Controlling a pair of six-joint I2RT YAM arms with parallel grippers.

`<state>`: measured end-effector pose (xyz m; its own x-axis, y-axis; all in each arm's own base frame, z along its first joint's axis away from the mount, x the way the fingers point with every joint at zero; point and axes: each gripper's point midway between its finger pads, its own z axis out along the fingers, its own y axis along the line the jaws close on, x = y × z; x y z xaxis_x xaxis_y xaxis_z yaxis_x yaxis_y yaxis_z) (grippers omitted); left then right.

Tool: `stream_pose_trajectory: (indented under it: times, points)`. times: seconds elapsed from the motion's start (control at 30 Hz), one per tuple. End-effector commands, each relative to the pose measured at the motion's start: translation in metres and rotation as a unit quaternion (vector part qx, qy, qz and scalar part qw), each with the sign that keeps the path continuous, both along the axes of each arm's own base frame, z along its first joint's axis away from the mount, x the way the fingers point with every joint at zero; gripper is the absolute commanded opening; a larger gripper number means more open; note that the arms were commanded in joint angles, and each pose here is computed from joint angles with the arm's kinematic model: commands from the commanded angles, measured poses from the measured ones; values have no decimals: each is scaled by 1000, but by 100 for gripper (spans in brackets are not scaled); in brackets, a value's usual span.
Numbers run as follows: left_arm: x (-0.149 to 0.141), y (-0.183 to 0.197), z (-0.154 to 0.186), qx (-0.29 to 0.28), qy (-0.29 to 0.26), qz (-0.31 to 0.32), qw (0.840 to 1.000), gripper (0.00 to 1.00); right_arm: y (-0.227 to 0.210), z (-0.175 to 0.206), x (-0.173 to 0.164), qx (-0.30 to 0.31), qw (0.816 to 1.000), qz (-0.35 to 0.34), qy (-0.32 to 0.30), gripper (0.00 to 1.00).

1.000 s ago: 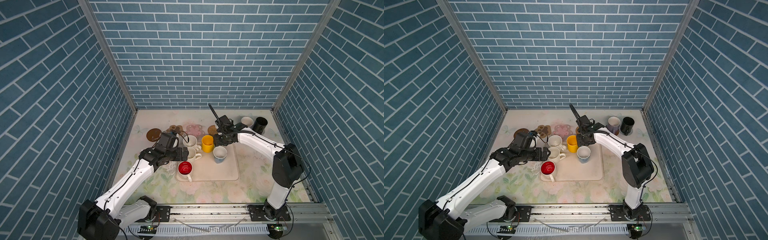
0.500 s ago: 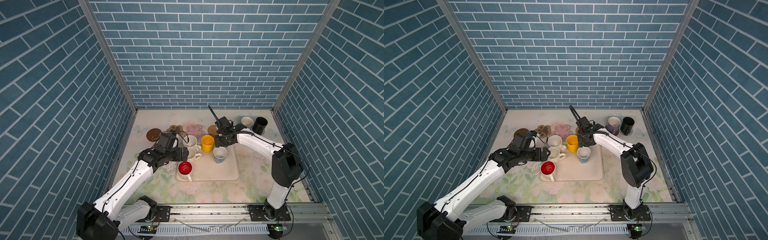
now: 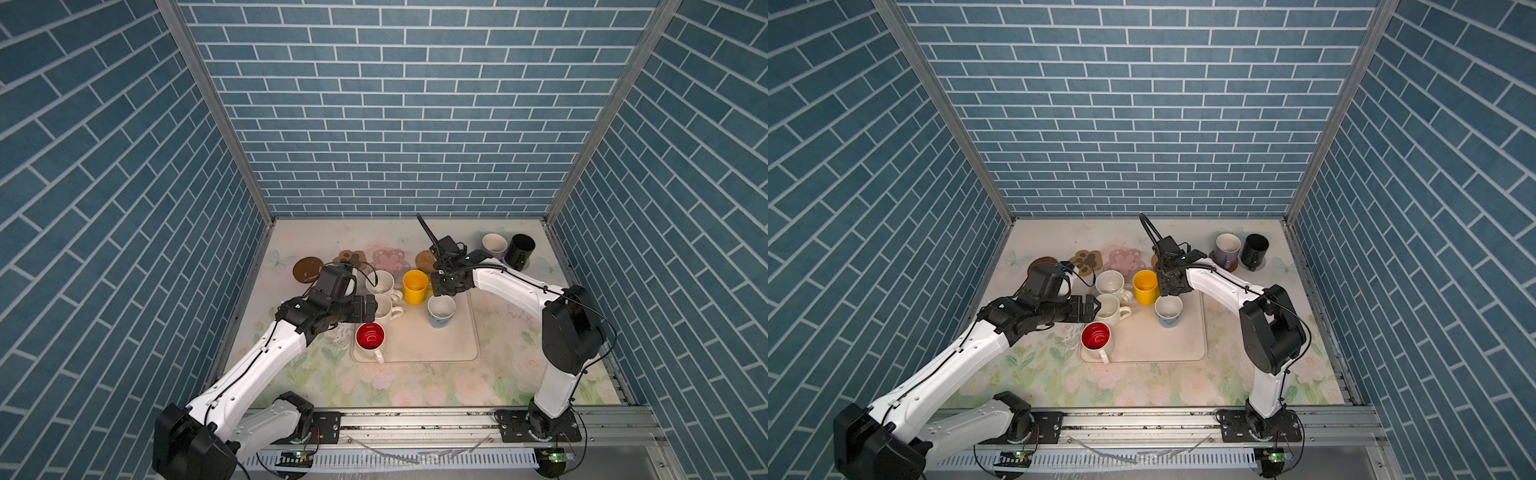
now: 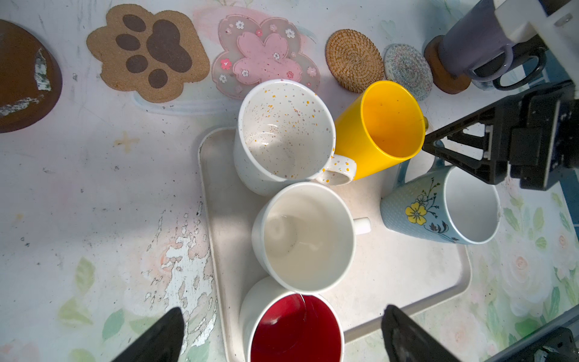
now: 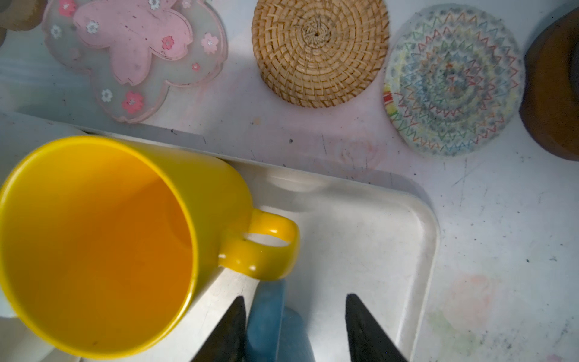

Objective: Place cups on coasters
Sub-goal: Rotate the cup on the tray.

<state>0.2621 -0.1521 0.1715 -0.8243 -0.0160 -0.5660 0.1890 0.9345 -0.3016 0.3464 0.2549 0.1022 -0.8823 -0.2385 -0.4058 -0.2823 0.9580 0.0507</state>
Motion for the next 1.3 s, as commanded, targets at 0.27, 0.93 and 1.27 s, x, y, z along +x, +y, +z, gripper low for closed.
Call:
stream_pose_trajectory:
  times: [0.27, 0.93, 1.27]
  points:
    - [0, -2, -3, 2, 4, -1, 1000, 99, -28, -22, -10, -53, 998, -20, 20, 49]
    - [4, -6, -2, -1, 6, -1, 1000, 99, -49, -21, -22, -50, 998, -32, 20, 47]
    - [6, -10, -1, 2, 5, -4, 1000, 99, -63, -23, -34, -53, 998, -40, 21, 47]
